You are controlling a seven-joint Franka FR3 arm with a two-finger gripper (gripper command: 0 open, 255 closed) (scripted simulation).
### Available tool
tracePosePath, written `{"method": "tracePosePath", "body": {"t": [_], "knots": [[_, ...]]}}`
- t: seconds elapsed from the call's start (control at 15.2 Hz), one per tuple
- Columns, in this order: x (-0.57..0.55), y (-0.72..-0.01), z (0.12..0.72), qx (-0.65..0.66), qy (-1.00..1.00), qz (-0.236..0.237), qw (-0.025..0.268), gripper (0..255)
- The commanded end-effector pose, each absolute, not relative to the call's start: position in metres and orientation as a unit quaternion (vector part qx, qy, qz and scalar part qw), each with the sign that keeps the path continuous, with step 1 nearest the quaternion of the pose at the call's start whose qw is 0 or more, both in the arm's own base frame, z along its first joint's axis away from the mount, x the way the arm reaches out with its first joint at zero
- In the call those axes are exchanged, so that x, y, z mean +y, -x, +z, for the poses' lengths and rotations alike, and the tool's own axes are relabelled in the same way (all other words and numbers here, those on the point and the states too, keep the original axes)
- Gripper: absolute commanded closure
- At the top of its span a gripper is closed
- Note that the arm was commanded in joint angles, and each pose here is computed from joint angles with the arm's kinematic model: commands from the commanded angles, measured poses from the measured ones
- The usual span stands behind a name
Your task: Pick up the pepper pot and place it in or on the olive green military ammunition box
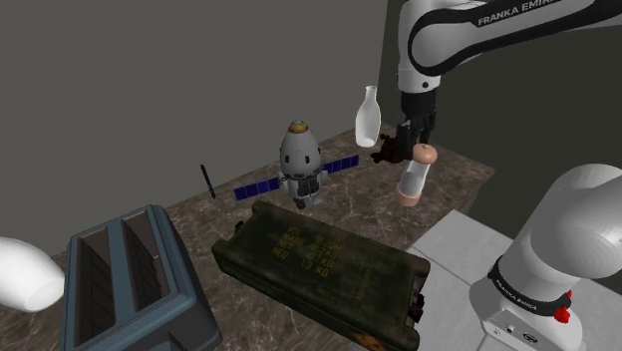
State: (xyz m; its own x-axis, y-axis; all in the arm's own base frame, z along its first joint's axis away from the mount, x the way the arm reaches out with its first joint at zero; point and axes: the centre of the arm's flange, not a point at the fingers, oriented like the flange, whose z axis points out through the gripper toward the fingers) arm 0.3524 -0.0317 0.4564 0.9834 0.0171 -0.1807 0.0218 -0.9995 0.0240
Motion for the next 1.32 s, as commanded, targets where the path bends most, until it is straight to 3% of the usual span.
{"method": "tracePosePath", "body": {"t": [0.0, 1.25], "knots": [[-0.031, -0.352, 0.467, 0.010, -0.996, -0.091, 0.013, 255], [-0.031, -0.352, 0.565, 0.010, -0.996, -0.091, 0.013, 255]]}}
